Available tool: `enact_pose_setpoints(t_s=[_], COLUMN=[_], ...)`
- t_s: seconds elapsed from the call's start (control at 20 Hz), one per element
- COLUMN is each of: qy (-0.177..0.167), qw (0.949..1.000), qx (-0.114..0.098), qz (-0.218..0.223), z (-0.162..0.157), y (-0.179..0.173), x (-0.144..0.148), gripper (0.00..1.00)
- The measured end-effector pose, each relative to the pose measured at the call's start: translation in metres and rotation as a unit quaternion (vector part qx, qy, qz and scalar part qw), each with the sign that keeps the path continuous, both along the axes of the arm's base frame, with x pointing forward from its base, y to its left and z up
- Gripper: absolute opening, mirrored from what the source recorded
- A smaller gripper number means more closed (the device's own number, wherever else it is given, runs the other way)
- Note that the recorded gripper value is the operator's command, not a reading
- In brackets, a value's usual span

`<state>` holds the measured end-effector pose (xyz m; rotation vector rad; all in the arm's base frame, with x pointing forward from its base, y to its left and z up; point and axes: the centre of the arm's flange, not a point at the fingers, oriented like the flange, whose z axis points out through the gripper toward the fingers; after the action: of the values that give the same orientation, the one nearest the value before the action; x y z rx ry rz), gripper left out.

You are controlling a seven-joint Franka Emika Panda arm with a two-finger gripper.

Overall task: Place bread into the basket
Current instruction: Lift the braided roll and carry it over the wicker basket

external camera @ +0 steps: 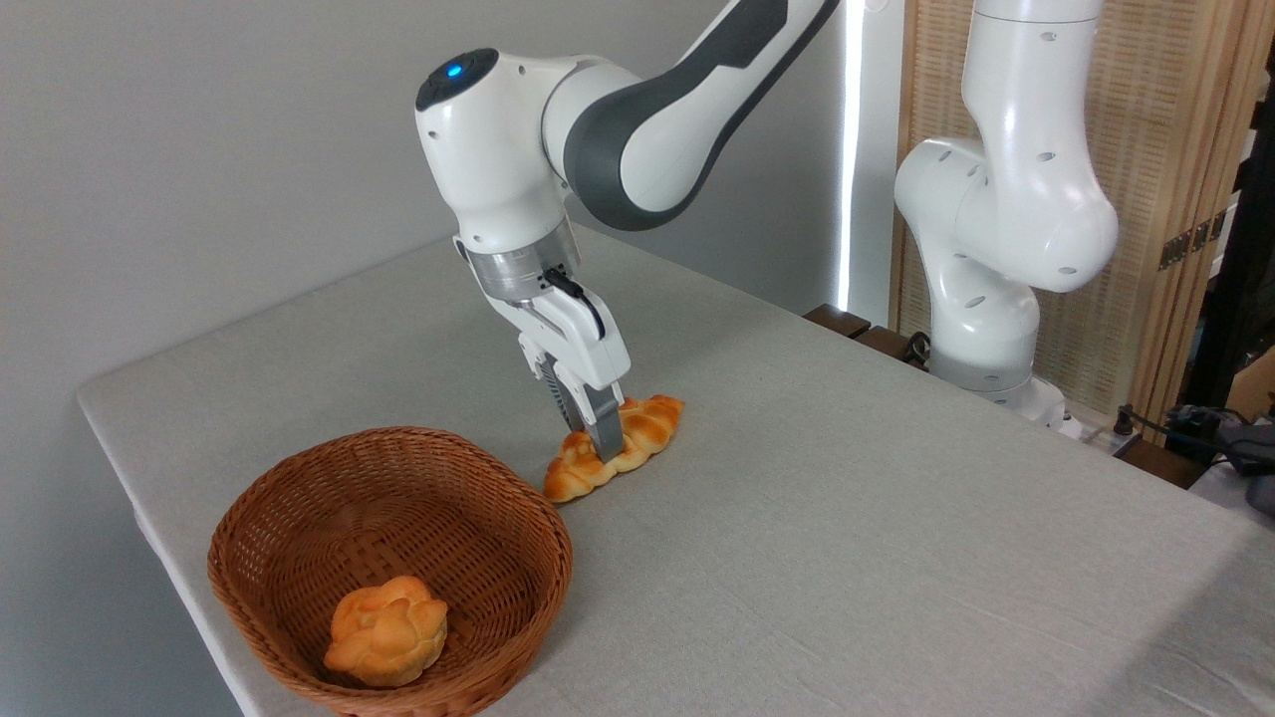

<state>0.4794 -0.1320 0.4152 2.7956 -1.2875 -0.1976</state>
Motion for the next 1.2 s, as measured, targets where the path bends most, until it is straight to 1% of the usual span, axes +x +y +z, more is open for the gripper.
enact_pose_setpoints(t_s=[0.1, 0.25, 0.3, 0.4, 0.45, 0.55, 0.7, 0.9, 1.1, 1.2], qy=[-0.019, -0.040, -0.045, -0.056, -0.061, -0.073, -0.098, -0.150, -0.188, -0.210], qw=[0.9998, 0.9990, 0.9987, 0.9979, 0.9975, 0.9964, 0.9939, 0.9866, 0.9795, 0.9745], qx=[-0.005, -0.010, -0.011, -0.016, -0.023, -0.037, -0.047, -0.063, -0.073, -0.077], qz=[-0.004, -0.017, -0.022, -0.027, -0.027, -0.023, -0.018, -0.010, 0.001, 0.015], z=[0.020, 0.067, 0.077, 0.093, 0.100, 0.114, 0.133, 0.135, 0.118, 0.110], y=[-0.006, -0.021, -0.025, -0.034, -0.037, -0.040, -0.039, -0.040, -0.038, -0.028], x=[0.006, 0.009, 0.009, 0.009, 0.010, 0.014, 0.025, 0.048, 0.073, 0.088], gripper=[0.33, 0.33, 0.33, 0.34, 0.37, 0.37, 0.37, 0.37, 0.38, 0.46])
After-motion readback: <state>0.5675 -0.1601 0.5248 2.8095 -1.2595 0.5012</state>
